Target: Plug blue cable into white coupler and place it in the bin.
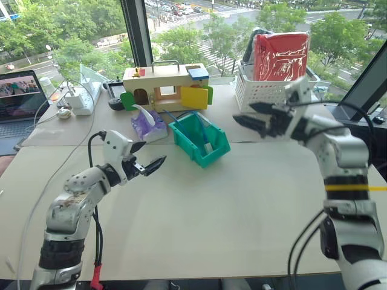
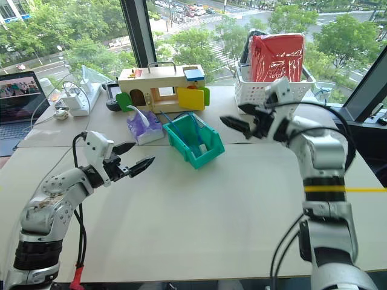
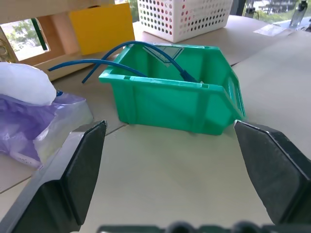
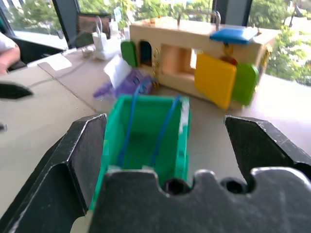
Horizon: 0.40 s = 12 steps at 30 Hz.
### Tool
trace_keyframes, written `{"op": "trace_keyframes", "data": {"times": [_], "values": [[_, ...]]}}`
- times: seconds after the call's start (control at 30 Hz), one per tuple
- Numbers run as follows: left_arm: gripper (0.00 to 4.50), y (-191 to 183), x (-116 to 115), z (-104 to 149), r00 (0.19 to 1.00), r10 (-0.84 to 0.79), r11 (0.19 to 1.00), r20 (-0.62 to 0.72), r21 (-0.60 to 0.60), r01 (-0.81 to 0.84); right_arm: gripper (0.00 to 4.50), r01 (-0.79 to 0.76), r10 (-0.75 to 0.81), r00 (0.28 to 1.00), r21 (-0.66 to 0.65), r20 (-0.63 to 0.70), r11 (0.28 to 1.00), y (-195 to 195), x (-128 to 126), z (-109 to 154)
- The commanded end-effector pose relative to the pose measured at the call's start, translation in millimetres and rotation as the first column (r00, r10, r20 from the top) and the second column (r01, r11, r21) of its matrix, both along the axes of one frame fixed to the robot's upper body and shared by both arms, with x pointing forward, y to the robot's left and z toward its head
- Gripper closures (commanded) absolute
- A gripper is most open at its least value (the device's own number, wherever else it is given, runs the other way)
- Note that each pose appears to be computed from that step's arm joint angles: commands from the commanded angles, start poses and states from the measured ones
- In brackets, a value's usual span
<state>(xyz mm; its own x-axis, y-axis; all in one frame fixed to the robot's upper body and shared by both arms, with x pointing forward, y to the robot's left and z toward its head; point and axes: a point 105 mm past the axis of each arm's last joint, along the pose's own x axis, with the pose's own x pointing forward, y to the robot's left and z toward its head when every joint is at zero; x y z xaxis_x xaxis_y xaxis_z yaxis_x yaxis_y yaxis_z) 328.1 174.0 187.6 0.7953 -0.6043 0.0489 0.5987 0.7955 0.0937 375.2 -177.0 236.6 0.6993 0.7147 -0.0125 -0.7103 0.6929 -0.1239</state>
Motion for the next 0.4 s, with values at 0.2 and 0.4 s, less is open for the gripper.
{"op": "trace_keyframes", "data": {"times": [0.2, 0.4], "values": [[0.00, 28, -2, -31, 0.993, 0.122, 0.991, 0.001, 0.057, -0.122, 0.04, 0.056, -0.050, 0.998, -0.147, 0.043, 0.988, -31, -38, -42], [0.00, 27, 5, -34, 0.990, 0.128, 0.992, -0.064, 0.021, -0.127, 0.04, 0.127, -0.122, 0.991, -0.118, 0.050, 0.985, -37, -32, -48]]}}
